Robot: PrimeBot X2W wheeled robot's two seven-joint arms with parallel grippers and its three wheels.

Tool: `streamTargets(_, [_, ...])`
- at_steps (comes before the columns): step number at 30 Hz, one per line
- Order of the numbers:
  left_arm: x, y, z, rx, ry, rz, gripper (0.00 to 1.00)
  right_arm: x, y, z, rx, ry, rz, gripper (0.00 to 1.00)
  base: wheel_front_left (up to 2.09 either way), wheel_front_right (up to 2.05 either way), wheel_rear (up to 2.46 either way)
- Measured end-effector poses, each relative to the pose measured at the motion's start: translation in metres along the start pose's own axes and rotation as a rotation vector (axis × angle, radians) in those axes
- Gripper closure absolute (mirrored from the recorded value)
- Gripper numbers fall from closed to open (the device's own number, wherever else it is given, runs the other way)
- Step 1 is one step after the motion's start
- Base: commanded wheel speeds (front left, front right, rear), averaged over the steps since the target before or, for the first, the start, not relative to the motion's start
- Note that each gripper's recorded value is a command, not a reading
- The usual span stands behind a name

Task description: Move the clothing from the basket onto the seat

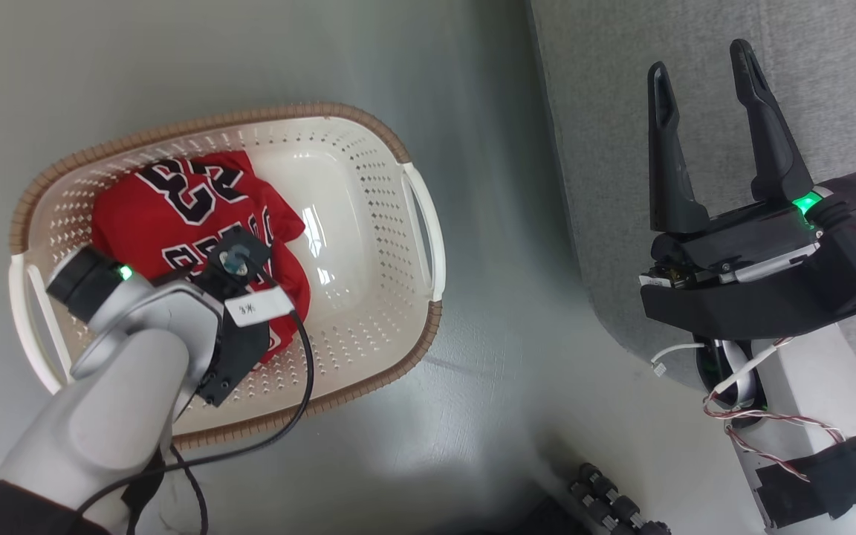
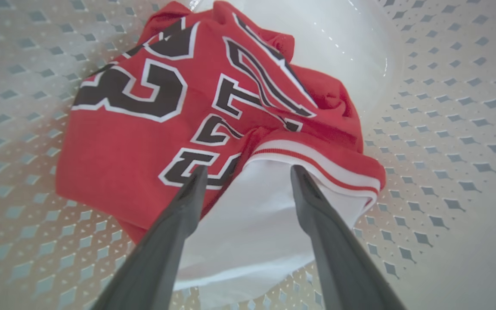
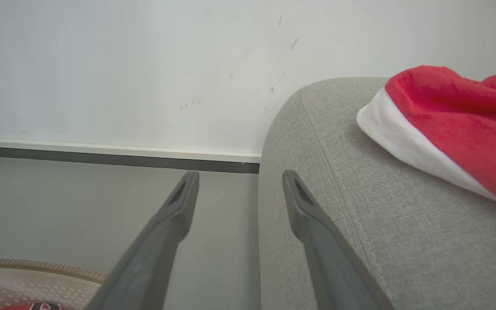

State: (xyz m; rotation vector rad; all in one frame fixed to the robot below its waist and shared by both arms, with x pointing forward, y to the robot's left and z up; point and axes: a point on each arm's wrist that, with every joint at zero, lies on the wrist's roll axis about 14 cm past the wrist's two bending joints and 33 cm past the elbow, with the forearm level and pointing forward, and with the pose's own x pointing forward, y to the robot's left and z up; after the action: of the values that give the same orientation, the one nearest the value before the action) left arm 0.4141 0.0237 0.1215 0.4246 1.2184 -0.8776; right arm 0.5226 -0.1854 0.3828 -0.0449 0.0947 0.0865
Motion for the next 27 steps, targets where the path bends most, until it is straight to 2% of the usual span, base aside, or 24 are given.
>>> streamTargets(9, [0.014,-0.008,-0.003,-0.074,0.019,-0.047,0.0,0.002,-0.001,-0.014,-0.009,0.022,0.004,0.0,0.0,0.0,0.0])
streamTargets(24, [0.024,-0.015,-0.01,-0.116,0.046,-0.077,0.0,0.004,0.0,-0.023,-0.026,0.033,0.019,0.0,0.0,0.0,0.0])
streamTargets(25, [0.024,-0.015,-0.01,-0.114,0.046,-0.078,0.55,0.005,0.0,-0.023,-0.025,0.033,0.02,0.0,0.0,0.0,0.0])
streamTargets(26, [0.024,-0.016,-0.01,-0.113,0.041,-0.078,1.0,0.005,0.001,-0.024,-0.024,0.033,0.021,0.0,0.0,0.0,0.0])
streamTargets(27, [0.024,-0.016,-0.01,-0.111,0.038,-0.08,1.0,0.005,0.001,-0.024,-0.023,0.033,0.021,0.0,0.0,0.0,0.0])
